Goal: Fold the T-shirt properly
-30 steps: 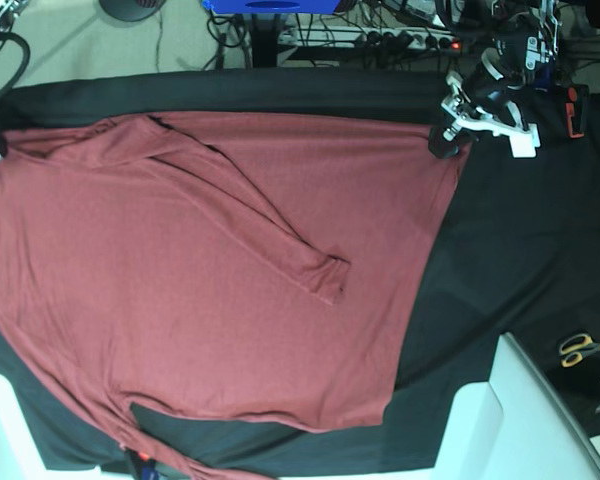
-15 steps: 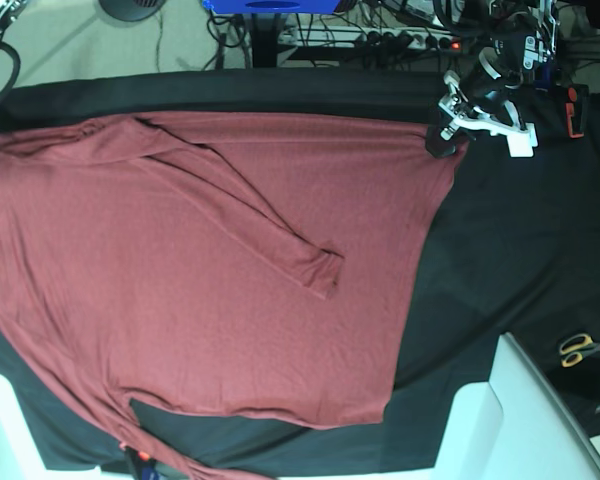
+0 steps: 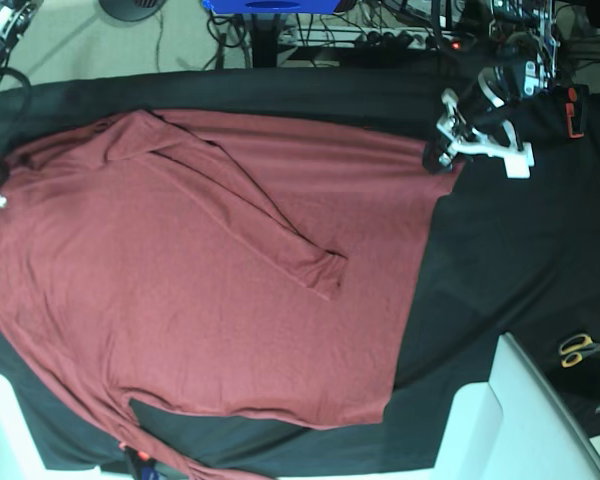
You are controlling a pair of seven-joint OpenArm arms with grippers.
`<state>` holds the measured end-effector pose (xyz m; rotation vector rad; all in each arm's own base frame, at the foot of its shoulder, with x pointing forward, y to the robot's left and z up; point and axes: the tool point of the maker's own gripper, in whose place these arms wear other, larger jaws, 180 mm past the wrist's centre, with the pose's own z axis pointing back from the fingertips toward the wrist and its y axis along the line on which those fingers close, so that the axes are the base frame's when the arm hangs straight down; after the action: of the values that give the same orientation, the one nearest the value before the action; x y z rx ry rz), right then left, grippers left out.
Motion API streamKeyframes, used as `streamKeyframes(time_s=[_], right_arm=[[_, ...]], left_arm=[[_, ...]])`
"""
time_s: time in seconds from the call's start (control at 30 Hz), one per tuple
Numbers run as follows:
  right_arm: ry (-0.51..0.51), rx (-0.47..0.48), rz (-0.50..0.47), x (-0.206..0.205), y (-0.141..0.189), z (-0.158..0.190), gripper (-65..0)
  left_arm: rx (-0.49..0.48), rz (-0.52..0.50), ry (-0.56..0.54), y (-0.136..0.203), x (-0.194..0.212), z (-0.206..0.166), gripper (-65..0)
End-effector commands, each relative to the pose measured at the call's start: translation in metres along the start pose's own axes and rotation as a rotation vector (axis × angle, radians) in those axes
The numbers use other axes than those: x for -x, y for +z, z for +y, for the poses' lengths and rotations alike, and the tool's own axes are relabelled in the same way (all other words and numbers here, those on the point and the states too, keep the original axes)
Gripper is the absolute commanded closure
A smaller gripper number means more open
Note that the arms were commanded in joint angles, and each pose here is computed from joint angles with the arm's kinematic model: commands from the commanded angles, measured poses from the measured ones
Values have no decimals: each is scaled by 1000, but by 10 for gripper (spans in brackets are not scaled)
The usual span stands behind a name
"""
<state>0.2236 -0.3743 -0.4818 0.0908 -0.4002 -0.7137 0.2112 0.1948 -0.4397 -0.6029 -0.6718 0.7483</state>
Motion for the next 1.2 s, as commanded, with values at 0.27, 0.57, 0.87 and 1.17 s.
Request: streamKeyframes(time_s=[0.27,0.57,0.87,1.17], right_arm=[[-84,32,-20,-31,11,4,-2],[-70,43,39,-31,3,32,-2],[-113,6,88,-32,-10,51,-2],[-119,-3,59,-49,-5,55,-2]], left_arm=[[49,-41,71,-4,-21,-17,0],[25,-32,96,-7,-16,-6,0],[71,33,224,-26,-18,-10,0],[72,22,249,-38,-29,-9,0]])
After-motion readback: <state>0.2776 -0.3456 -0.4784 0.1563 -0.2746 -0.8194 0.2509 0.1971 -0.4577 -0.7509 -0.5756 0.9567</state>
